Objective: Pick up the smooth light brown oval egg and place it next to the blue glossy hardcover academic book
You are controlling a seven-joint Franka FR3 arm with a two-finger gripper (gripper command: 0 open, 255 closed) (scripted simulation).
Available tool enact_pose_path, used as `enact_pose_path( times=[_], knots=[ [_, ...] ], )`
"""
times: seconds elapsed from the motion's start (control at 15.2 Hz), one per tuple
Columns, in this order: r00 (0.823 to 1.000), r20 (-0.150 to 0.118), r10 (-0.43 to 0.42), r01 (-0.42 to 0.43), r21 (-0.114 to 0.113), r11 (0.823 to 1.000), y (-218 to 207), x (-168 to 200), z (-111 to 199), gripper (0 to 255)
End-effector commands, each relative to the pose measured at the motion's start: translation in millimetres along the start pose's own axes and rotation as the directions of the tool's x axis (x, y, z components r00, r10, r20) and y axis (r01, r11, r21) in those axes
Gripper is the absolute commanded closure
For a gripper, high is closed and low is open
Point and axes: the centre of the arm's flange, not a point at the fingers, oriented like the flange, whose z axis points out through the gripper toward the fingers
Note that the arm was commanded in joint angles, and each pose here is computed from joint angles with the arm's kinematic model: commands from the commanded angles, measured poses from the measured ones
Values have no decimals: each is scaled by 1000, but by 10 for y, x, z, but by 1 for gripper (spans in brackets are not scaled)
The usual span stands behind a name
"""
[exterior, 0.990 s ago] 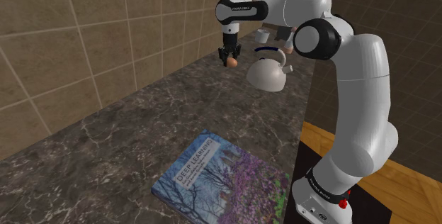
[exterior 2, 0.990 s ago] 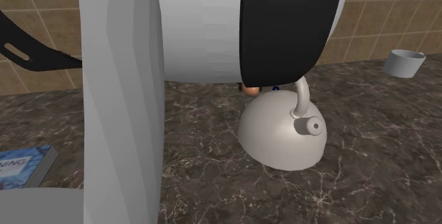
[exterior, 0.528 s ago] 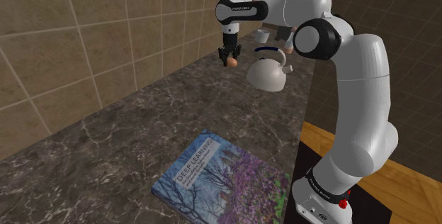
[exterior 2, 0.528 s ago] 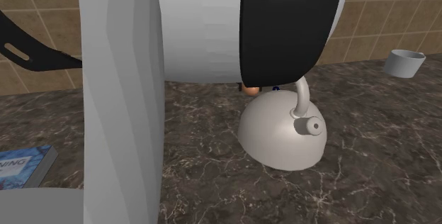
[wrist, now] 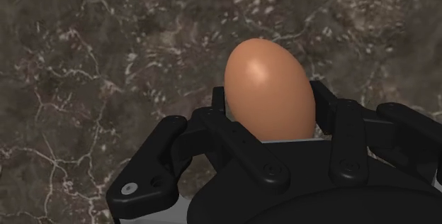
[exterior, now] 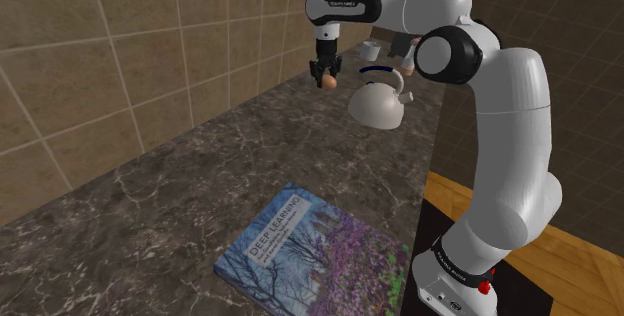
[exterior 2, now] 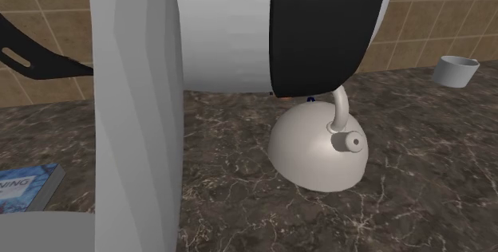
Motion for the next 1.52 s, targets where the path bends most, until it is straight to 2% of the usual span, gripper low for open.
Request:
enact_pose_path(
  times=[0.0, 1.12, 1.45],
  knots=[
    [1000, 0, 0, 0, 0, 1000, 10, -21, -102, 255],
    [1000, 0, 0, 0, 0, 1000, 81, -199, -938, 255],
    [1000, 0, 0, 0, 0, 1000, -425, -621, -892, 255]
  ],
)
